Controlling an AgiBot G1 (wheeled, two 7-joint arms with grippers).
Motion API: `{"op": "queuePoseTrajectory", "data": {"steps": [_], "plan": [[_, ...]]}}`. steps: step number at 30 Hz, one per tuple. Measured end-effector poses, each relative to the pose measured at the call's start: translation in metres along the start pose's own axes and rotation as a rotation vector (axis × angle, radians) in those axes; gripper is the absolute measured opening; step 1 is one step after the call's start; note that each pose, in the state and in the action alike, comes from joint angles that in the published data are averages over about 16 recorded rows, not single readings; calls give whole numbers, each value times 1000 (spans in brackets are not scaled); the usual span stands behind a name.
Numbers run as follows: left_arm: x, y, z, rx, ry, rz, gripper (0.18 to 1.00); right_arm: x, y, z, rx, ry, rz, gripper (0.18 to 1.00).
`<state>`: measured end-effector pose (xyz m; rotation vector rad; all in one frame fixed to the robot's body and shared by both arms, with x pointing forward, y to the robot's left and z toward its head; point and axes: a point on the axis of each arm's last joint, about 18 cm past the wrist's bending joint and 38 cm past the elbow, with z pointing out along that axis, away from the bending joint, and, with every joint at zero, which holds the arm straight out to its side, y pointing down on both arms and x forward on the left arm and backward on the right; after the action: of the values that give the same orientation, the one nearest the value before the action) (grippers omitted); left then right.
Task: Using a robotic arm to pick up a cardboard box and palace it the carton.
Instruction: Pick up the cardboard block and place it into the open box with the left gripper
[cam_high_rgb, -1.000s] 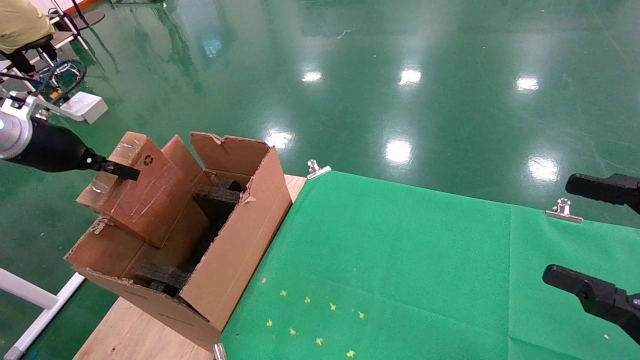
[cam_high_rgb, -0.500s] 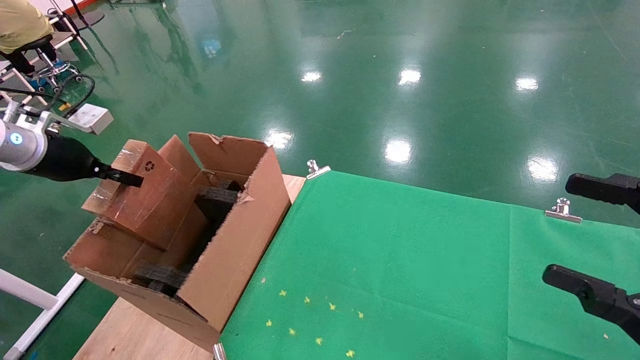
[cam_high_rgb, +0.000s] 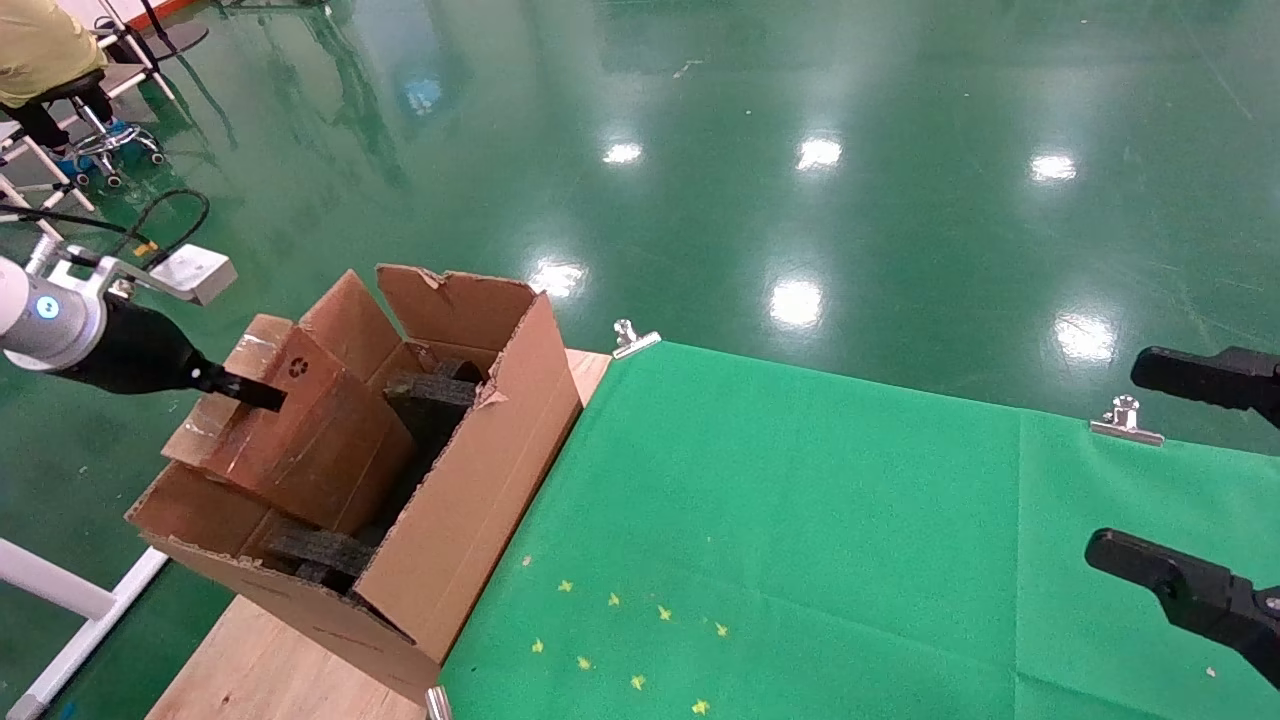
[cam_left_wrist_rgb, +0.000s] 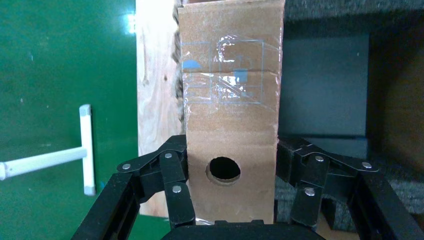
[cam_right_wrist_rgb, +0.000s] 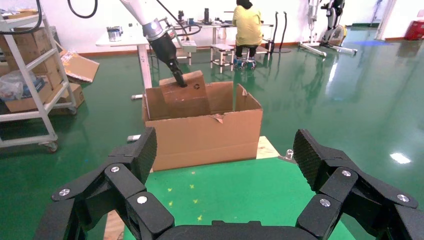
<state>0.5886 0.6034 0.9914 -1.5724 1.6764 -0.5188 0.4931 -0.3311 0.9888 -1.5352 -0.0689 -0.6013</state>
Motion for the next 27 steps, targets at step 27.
{"op": "queuePoseTrajectory", "data": {"steps": [27], "plan": [[32, 17, 61, -15, -9, -18, 310, 0, 0, 0, 0, 0, 0, 1001]]}}
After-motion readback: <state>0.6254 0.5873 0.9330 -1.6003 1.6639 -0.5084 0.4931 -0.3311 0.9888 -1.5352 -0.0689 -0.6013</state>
